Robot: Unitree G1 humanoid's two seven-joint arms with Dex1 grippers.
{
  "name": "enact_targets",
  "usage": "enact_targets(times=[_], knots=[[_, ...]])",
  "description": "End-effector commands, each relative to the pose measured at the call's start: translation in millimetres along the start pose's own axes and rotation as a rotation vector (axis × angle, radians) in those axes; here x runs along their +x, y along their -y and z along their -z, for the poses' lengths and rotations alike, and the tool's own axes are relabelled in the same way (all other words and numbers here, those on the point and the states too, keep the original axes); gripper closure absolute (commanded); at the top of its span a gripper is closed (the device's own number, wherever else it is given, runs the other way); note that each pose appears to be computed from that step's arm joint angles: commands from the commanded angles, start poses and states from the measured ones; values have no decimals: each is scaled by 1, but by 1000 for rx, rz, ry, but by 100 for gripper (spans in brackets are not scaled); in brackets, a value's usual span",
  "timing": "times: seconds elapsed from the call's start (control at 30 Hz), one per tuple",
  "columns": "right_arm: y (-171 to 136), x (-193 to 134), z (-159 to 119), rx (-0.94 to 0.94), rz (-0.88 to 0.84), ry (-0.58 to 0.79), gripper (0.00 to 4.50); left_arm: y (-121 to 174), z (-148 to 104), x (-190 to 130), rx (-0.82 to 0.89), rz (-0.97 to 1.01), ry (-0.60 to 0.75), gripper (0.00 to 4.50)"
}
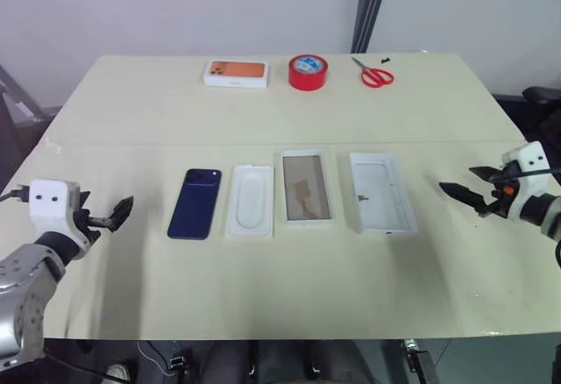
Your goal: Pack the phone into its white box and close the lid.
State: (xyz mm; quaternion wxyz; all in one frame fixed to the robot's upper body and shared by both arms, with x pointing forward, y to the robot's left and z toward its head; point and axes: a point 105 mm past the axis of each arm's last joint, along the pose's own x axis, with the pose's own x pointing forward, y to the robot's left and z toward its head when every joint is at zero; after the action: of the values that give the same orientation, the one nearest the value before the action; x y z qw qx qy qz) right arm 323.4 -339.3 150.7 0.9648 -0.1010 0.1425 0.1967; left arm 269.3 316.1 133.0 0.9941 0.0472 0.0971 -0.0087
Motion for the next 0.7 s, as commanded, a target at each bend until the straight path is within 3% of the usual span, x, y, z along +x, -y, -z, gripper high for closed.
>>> enact_targets(times=[0.03,0.33,0.43,0.53,0.7], knots=[[3,-1,-14,-56,7,24,2,0,-12,-3,16,-16,51,0],[-22,16,-27,-101,-67,60,2,23,-27,6,-48,56,117,0],[-45,27,-34,-142,-133,72,2,59,-36,14,-80,176,148,0],[-78,36,-52,-191,-227,121,2,114,-39,18,-95,378,137,0],[-137,42,-68,-248,-368,179,2,158,-44,17,-178,531,122,0]])
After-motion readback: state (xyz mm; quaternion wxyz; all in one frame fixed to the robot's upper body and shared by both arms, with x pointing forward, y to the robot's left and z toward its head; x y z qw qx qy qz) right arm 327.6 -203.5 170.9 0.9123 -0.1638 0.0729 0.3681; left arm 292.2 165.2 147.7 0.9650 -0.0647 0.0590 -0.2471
